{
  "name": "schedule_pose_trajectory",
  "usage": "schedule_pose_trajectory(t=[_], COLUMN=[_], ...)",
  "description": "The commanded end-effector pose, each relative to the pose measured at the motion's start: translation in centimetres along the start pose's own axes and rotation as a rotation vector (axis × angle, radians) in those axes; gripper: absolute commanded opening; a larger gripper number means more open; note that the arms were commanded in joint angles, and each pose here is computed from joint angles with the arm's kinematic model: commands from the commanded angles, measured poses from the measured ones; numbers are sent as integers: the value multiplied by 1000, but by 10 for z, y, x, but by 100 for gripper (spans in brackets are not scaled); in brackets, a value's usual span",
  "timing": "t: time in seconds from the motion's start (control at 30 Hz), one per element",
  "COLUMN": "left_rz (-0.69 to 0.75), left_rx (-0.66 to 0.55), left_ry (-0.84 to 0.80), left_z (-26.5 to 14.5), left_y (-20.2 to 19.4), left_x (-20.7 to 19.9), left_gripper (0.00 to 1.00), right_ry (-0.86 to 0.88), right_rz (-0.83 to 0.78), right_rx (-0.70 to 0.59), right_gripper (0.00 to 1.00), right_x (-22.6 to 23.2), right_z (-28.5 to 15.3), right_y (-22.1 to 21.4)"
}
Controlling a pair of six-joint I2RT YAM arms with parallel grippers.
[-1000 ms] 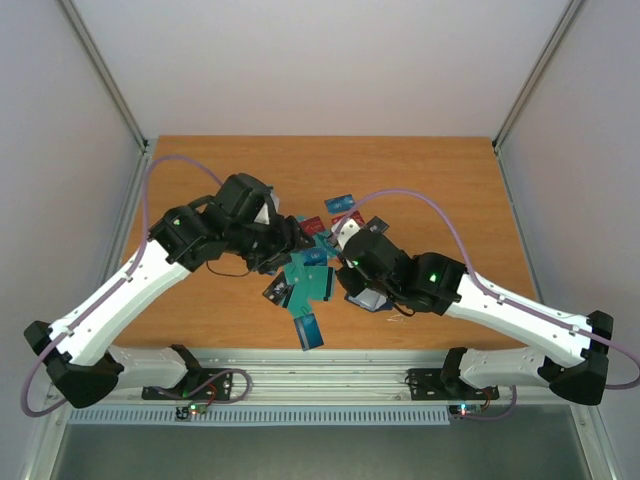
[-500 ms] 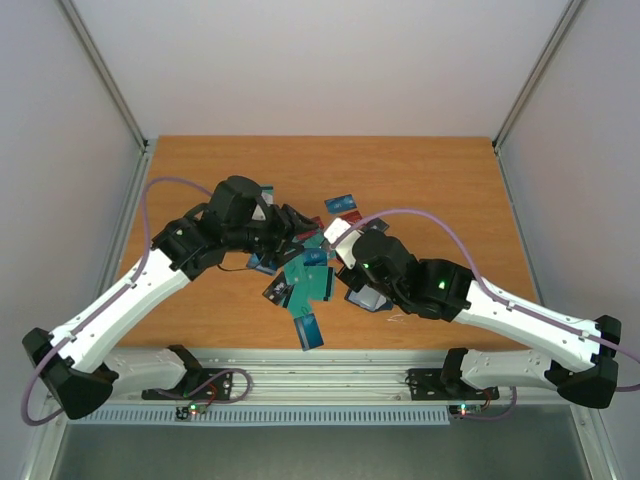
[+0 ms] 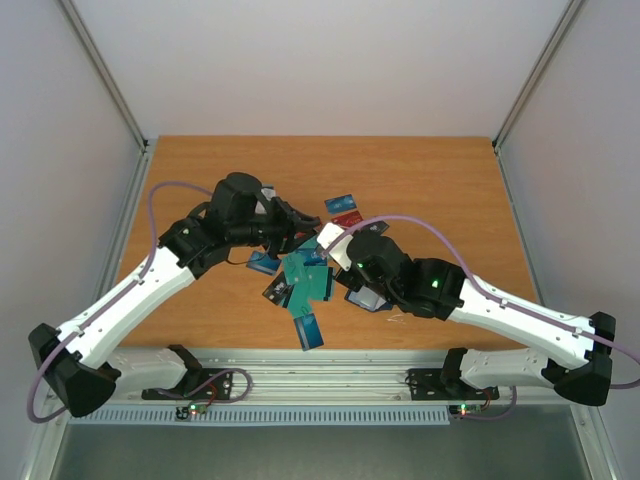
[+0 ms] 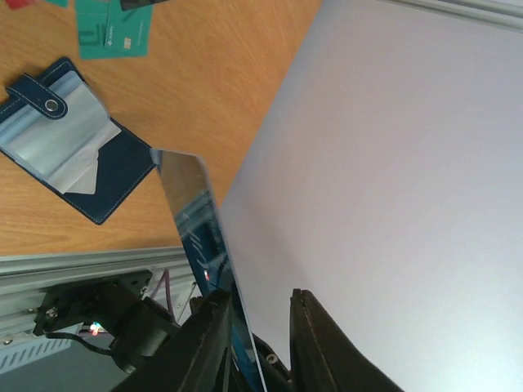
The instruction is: Put the credit cards into the card holder
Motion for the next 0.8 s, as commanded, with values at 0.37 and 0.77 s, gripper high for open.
schedule_pose_trajectory(t=[0.37,0.77], left_rz=[12,370], left_rx=[73,67], left_ry=[10,-188], left_z=[15,-13], left_y=[-1,11], left_x=[-4,-42], left_gripper=[1,0], right_ry=[-59,92], right_rz=[-55,498], right_rx=[-29,162], right_gripper=[2,94], right_x=[-7,-11], right_z=[-2,-50], right_y=[11,-18])
Point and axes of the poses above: each gripper's point midway between its finger pads, its own z axis out along the fingers, its own x axis along the line the jaws close on, y = z × x, the point moved 5 cm from there along -z, back along the fingers, and after that the axes turned 5 degrees about z, right-handed, at the moved point
